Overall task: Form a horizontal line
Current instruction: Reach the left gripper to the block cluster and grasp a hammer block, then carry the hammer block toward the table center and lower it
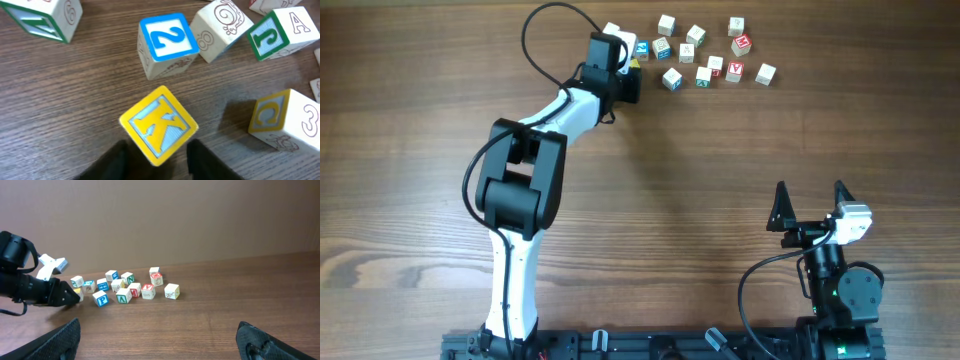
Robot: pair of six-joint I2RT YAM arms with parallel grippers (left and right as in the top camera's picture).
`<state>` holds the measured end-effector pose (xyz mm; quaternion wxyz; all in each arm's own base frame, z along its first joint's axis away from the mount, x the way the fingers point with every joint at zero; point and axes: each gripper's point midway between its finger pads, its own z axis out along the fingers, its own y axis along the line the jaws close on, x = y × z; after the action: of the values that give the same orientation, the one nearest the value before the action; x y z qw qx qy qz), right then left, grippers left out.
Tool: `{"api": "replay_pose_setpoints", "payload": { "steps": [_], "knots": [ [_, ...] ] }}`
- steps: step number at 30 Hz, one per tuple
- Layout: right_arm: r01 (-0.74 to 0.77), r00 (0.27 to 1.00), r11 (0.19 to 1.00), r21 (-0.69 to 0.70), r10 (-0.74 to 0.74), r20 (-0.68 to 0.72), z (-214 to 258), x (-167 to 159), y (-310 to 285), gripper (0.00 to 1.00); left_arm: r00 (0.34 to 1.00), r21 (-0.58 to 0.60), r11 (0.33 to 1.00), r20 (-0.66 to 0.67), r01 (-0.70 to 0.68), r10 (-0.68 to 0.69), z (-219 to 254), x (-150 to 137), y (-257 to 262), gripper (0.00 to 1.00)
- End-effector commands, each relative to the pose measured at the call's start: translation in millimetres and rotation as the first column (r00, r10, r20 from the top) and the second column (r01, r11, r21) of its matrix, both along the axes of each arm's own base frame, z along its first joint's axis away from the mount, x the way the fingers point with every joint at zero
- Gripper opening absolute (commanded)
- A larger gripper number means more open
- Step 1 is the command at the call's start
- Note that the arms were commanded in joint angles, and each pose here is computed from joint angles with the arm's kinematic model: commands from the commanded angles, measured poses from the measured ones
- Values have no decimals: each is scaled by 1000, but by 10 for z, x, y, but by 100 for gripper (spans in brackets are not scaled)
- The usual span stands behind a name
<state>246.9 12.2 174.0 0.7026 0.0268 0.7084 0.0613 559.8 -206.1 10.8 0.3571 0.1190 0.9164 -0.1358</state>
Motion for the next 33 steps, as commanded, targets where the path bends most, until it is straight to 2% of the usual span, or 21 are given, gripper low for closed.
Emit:
{"api": "replay_pose_setpoints", "payload": {
  "steps": [1,4,5,6,7,10,12,17,19,21,27,28,29,33],
  "knots": [
    [-16,1000,1000,-19,17,12,23,-5,31,100,1000,9,1000,-7,0,0,-90,14,-3,23],
    [-16,1000,1000,-19,17,12,23,-5,31,100,1000,30,999,-7,-19,19,-105,20,43,21],
    [-16,1000,1000,-19,17,12,23,-5,31,100,1000,35,999,-8,-23,23,-101,18,53,27],
    [-16,1000,1000,-19,17,12,23,-5,31,100,1000,33,999,-12,-26,26,-83,10,55,39],
    [-16,1000,1000,-19,17,12,23,-5,31,100,999,21,999,-20,-41,41,-19,-4,63,43],
    [-16,1000,1000,-19,17,12,23,-5,31,100,995,-55,993,-13,-104,103,366,-7,29,73],
    [-16,1000,1000,-19,17,12,23,-5,31,100,992,-102,988,23,-118,121,502,56,-41,79],
    [-16,1000,1000,-19,17,12,23,-5,31,100,986,-190,969,23,-156,163,159,163,-243,82],
    [-16,1000,1000,-19,17,12,23,-5,31,100,975,-226,950,-2,-215,220,-13,201,-229,81],
    [-16,1000,1000,-19,17,12,23,-5,31,100,959,-203,938,-22,-280,282,-215,209,-133,81],
    [-16,1000,1000,-19,17,12,23,-5,31,100,951,-166,937,-36,-308,306,-377,185,-61,71],
    [-16,1000,1000,-19,17,12,23,-5,31,100,951,-165,937,-38,-308,306,-382,183,-57,67],
    [-16,1000,1000,-19,17,12,23,-5,31,100,951,-164,937,-38,-308,306,-383,181,-59,54],
    [-16,1000,1000,-19,16,12,23,-5,30,100,953,-167,939,-25,-301,301,-325,197,-65,27]
  ]
}}
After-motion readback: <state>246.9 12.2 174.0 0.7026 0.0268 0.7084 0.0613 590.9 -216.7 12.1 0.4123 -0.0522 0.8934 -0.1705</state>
